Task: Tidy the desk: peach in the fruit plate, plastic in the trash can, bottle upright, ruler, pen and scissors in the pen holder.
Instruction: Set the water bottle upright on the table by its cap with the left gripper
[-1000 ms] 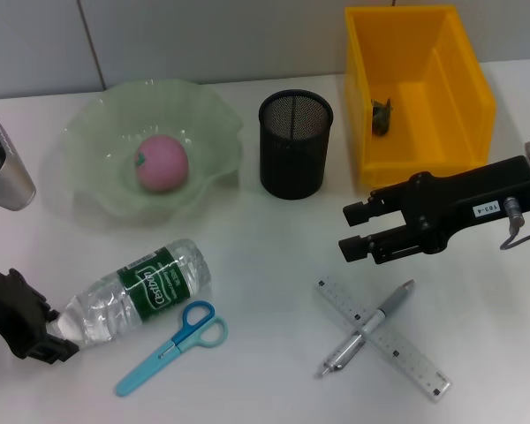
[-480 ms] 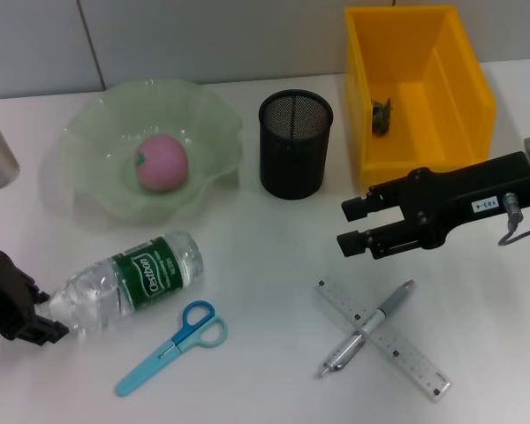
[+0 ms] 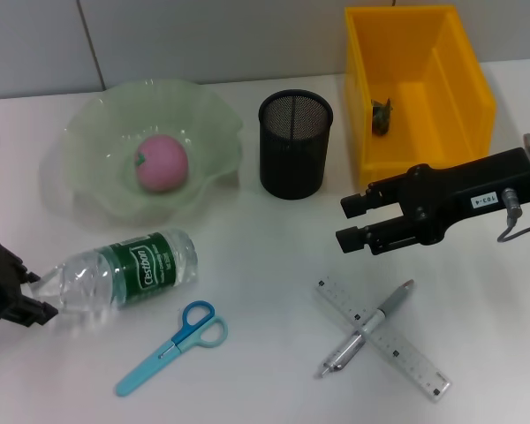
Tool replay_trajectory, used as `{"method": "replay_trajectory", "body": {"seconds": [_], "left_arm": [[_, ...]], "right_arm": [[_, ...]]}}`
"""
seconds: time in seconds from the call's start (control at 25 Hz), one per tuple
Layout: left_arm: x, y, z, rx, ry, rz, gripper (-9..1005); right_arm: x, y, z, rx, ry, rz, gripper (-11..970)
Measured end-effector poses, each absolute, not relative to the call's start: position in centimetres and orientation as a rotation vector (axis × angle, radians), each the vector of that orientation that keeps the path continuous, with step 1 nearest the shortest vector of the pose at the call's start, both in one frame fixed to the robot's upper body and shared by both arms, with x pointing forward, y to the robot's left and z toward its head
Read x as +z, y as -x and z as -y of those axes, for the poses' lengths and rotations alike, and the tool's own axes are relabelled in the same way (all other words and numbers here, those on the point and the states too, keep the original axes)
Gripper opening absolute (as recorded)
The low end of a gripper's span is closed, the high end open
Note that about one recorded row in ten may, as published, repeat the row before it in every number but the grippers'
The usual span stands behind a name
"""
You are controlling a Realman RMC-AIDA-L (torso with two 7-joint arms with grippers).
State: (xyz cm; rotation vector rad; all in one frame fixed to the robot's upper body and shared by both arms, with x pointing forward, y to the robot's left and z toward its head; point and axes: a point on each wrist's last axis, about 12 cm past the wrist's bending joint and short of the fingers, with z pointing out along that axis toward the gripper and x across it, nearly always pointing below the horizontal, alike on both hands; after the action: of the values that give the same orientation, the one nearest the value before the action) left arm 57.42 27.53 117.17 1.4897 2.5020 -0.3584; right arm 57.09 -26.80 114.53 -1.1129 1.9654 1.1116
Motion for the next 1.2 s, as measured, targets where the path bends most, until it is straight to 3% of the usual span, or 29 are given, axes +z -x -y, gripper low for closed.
{"method": "replay_trajectory", "body": {"seconds": [1.2], "left_arm": [[122.0,-58.1,-26.4,-0.263,-1.519,-2.458,432]], "right_arm": [[115.1,-57.1,27.1,1.110,1.108,-1.964,659]]}}
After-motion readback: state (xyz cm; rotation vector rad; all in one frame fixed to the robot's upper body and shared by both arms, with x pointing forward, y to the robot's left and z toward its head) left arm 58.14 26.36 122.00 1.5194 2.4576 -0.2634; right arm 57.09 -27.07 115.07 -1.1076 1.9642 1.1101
